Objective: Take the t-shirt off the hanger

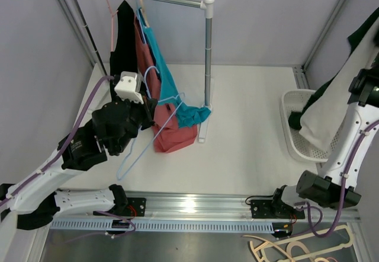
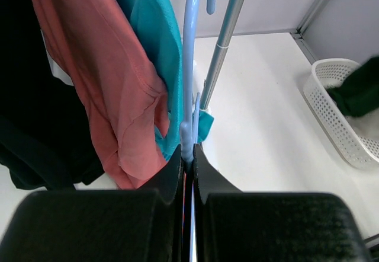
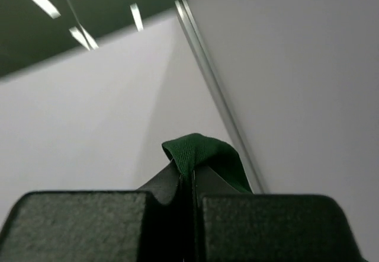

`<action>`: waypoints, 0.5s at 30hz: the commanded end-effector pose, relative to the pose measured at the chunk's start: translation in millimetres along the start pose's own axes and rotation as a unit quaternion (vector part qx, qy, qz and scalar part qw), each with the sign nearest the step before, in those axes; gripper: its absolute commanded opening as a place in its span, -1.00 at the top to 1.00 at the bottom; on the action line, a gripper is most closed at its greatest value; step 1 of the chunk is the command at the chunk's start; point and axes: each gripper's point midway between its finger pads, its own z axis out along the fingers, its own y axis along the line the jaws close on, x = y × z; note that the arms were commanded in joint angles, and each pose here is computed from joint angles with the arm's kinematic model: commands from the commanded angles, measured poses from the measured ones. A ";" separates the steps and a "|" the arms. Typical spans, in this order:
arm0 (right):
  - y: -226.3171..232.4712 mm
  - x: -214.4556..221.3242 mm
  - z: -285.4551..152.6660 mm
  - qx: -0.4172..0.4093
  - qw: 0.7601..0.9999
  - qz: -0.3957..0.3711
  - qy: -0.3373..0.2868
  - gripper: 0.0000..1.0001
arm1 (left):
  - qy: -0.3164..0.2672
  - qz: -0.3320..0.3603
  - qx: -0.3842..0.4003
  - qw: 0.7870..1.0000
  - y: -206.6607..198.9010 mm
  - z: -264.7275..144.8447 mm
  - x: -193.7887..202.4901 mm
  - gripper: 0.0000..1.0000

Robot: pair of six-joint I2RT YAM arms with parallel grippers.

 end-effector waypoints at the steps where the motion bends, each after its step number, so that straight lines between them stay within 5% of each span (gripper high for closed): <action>1: -2.2 42.5 -38.4 -0.015 0.996 0.039 0.081 1.00 | -0.017 -0.029 0.009 0.999 1.3 0.4 -10.1 0.99; 7: -69.1 150.8 -138.8 0.076 0.972 0.042 0.218 1.00 | -0.002 -0.039 0.013 0.999 6.4 16.4 -13.7 0.99; 12: -118.9 197.8 -218.5 0.166 0.946 0.027 0.278 1.00 | -0.010 -0.041 0.022 0.999 1.2 16.6 -29.1 0.99; 15: -156.3 247.2 -264.5 0.248 0.899 0.017 0.362 1.00 | -0.013 -0.034 0.029 0.999 -3.0 15.6 -40.3 0.99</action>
